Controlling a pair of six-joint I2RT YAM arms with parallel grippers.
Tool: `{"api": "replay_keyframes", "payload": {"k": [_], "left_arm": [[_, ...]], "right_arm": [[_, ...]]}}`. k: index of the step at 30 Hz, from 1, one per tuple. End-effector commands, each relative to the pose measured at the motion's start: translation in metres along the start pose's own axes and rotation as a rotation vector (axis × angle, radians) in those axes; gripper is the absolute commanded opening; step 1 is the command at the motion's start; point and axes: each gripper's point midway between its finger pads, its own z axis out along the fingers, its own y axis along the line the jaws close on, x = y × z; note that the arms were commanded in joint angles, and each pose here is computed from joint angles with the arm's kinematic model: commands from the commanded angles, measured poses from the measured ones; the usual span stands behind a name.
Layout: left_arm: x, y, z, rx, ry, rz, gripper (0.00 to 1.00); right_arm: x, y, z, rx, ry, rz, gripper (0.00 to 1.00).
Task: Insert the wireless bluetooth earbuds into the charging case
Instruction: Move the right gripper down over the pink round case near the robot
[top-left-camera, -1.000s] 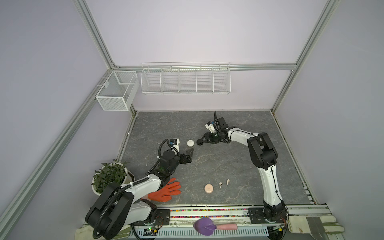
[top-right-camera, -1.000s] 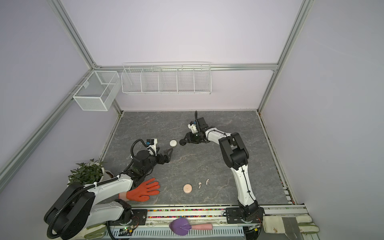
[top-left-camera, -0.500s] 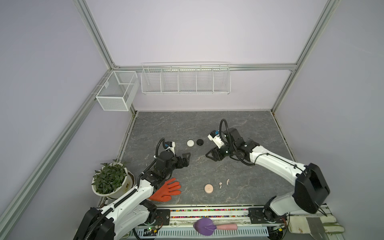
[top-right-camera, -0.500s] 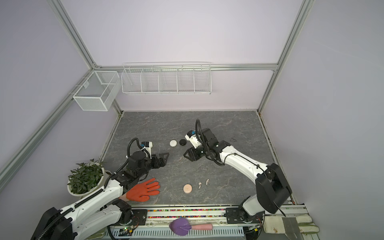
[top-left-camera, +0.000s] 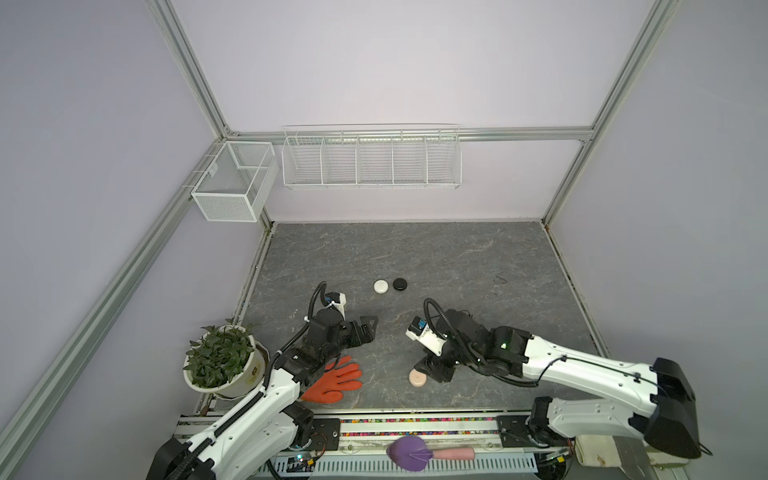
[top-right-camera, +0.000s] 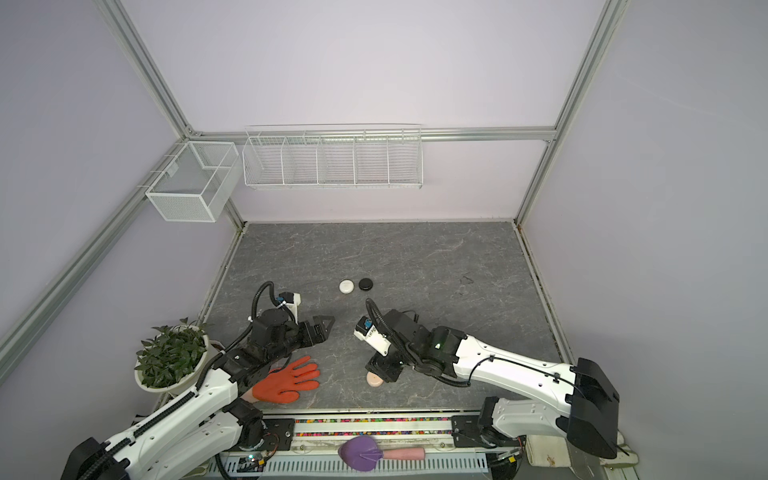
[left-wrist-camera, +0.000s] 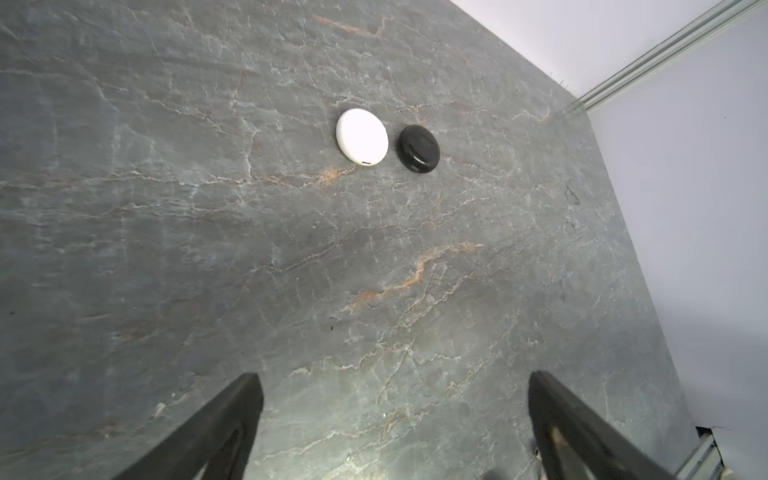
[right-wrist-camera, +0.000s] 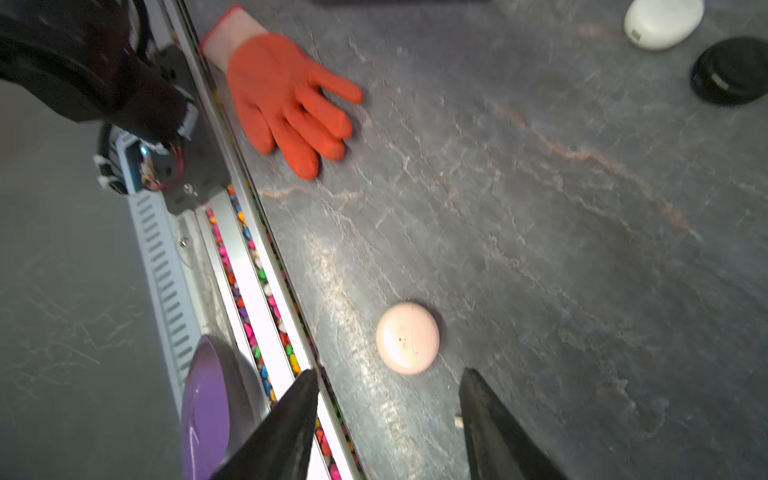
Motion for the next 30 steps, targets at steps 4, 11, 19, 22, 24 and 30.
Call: {"api": "replay_keyframes", "payload": {"k": [4,11,19,22,24,30], "left_arm": [[0.010,-0.003,0.007,0.022,0.065,-0.013,0.99],[0.006,-0.010,0.012,0.048,0.062,-0.004,0.99],[0.010,-0.017,0.022,0.094,0.089,-0.003,0.99],[0.011,-0.018,0.023,0.098,0.098,-0.009,0.99],[0.012,-0.016,0.024,0.092,0.098,-0.010,1.00],[0.014,-0.012,0.026,0.088,0.092,-0.015,1.00]], "right_arm": [[0.038,-0.027,0.003,0.186,0.151,0.010,0.60],[0.056,-0.025,0.025,0.164,0.195,0.028,0.61],[0.041,-0.006,0.034,0.043,0.061,-0.052,0.60],[0.042,-0.002,0.040,0.026,0.059,-0.016,0.61],[0.038,0.002,0.044,0.023,0.019,0.034,0.62],[0.046,-0.002,0.052,0.080,0.026,-0.013,0.72]]}}
